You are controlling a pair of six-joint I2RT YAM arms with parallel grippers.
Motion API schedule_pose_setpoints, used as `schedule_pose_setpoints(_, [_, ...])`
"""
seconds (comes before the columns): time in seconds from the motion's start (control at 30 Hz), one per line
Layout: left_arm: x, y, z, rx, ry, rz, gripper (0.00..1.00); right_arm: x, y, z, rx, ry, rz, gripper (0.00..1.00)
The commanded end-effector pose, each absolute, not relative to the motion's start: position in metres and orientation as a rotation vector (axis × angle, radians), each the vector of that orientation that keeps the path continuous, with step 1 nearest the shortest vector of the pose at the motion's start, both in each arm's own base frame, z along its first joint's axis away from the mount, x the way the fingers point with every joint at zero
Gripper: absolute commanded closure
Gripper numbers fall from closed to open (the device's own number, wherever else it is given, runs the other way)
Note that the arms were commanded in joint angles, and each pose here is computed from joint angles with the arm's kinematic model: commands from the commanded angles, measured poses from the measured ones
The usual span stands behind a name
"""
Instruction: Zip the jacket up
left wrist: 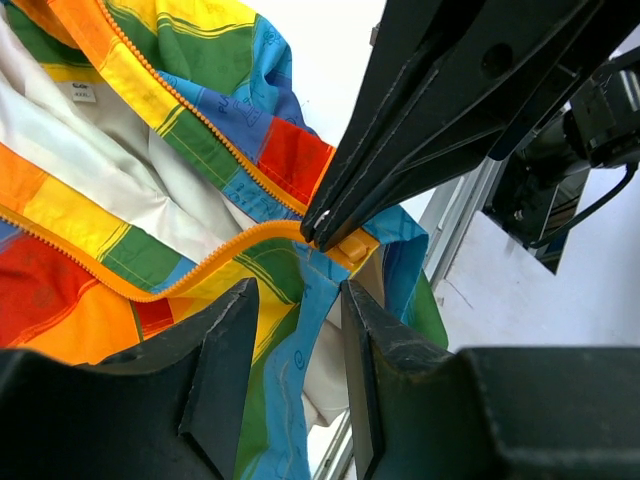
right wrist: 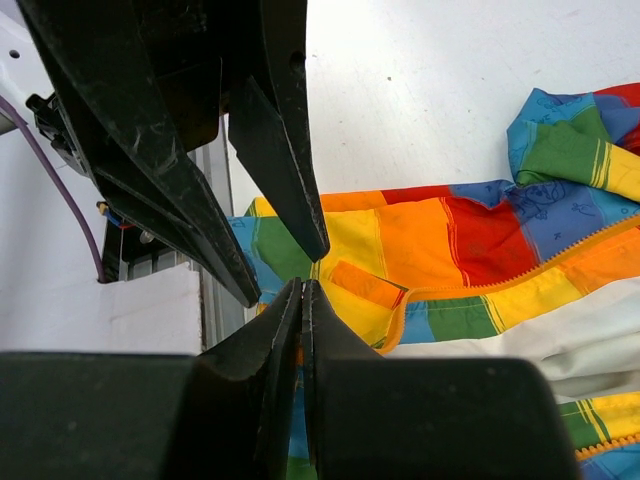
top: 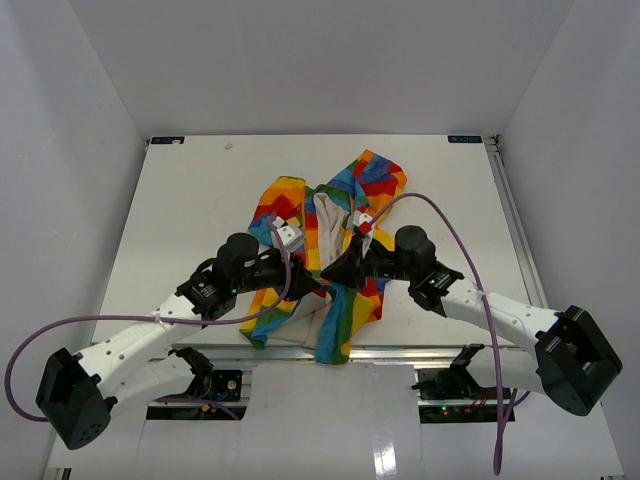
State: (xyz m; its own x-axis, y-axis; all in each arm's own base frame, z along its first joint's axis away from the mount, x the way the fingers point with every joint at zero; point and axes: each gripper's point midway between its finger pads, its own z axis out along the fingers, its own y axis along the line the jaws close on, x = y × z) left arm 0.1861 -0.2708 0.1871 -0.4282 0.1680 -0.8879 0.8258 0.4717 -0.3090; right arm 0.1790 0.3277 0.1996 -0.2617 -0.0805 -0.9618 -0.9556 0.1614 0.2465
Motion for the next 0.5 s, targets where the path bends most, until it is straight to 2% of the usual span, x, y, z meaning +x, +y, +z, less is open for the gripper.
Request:
schedule_pose_setpoints(0.0, [0.187, -0.282, 0.195, 0.905, 1.779, -0.964, 0.51, 0.181, 0.331, 0.214, -1.013, 1.483, 1.239, 0.92])
schedule_pose_setpoints(0.47, [0.182, -0.289, 0.185, 0.938, 1.775, -0.932, 0.48, 0.184, 0.333, 0.212, -1.005, 1.503, 1.236, 0.92])
